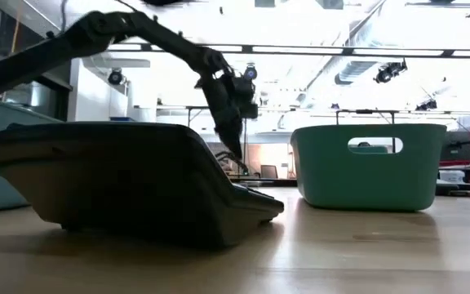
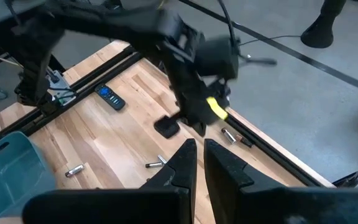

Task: Sort batteries
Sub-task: Put the black battery into the dark green bin

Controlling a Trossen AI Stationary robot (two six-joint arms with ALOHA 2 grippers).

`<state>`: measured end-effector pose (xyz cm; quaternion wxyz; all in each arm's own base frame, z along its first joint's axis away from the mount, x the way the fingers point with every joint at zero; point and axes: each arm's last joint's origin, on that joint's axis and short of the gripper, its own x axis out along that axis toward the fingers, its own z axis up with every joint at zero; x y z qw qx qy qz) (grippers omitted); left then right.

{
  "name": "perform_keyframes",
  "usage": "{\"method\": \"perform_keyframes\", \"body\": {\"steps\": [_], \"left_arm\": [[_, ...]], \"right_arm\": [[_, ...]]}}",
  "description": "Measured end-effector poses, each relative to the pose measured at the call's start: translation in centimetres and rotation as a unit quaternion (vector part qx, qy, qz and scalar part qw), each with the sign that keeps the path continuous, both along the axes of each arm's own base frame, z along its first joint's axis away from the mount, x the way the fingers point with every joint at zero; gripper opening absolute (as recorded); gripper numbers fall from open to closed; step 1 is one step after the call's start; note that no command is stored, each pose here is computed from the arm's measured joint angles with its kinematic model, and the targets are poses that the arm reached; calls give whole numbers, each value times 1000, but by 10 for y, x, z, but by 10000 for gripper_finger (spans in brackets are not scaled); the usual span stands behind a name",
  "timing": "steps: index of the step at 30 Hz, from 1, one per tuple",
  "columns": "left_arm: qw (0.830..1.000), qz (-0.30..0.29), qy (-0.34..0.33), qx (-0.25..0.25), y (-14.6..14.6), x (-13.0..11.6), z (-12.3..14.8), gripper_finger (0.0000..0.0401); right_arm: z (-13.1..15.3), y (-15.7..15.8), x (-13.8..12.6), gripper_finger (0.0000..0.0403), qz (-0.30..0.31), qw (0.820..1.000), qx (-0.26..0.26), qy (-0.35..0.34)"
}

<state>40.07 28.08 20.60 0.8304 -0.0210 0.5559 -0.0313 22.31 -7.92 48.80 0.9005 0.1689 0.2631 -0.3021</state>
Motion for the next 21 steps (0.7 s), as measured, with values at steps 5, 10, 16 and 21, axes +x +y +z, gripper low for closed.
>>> {"method": "perform_keyframes", "body": {"steps": [5, 10, 16, 21], "left_arm": [[999, 14, 18, 29, -13, -16, 43, 3], [998, 50, 15, 47, -1, -39, 63, 2], [984, 107, -40, -135, 14, -58, 0, 1], [983, 83, -36, -160, -34, -58, -38, 1]], "right_arm": [[0, 0, 0, 24, 2, 1000, -4, 2], [0, 0, 0, 24, 7, 1000, -10, 7], [-1, 1, 0, 24, 16, 1000, 12, 1], [-1, 1, 0, 24, 14, 1000, 11, 3]]}}
